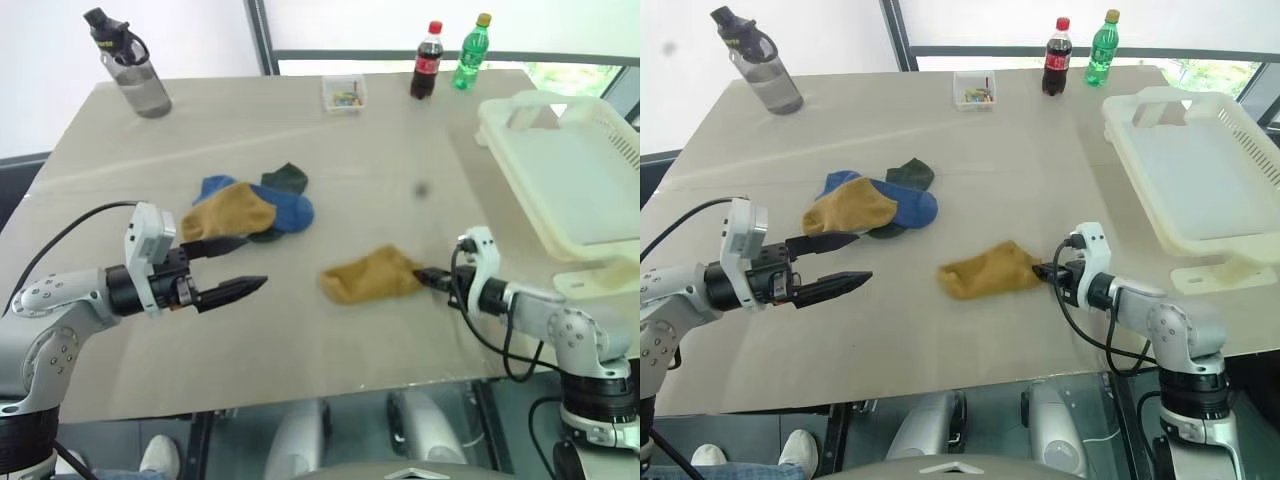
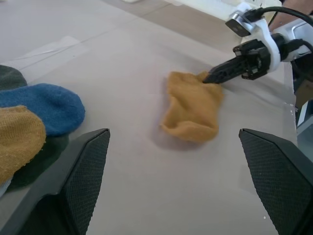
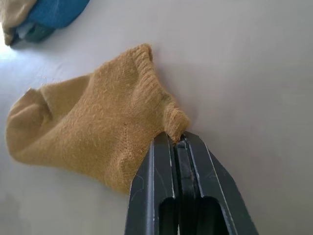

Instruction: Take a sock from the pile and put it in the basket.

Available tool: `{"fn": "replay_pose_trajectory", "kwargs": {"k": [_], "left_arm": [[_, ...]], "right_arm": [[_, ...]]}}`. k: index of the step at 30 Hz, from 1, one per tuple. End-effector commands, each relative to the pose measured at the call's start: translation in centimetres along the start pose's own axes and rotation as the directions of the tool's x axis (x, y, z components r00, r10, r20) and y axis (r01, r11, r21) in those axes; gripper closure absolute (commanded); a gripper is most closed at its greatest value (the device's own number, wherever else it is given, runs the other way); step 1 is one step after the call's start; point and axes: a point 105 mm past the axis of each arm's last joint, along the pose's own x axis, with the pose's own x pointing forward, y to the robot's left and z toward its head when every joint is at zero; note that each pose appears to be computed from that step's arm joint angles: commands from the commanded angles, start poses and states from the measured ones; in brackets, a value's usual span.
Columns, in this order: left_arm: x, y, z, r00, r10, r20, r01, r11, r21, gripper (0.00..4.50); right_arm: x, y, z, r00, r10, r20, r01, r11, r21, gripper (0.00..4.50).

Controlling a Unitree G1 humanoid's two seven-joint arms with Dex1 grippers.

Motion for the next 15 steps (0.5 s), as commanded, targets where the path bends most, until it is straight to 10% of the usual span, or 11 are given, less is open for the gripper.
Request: {"fn": "replay_pose_trajectory", "kwargs": {"k": [1,15], "left_arm": [[0.8,-0.6,0.2,0.999,-0.038,-0.003,0.039,0.999,0.019,0.0],[12.4,-4.4,-3.7,0.999,-0.039,-0.034,0.042,0.995,0.092,0.0]], "right_arm": [[-0.9,0.7,0.3,1.0,-0.005,0.02,0.005,1.0,-0.005,4.48],[-0.2,2.2,-1.4,0.999,-0.047,0.017,0.046,0.998,0.039,4.48]]}}
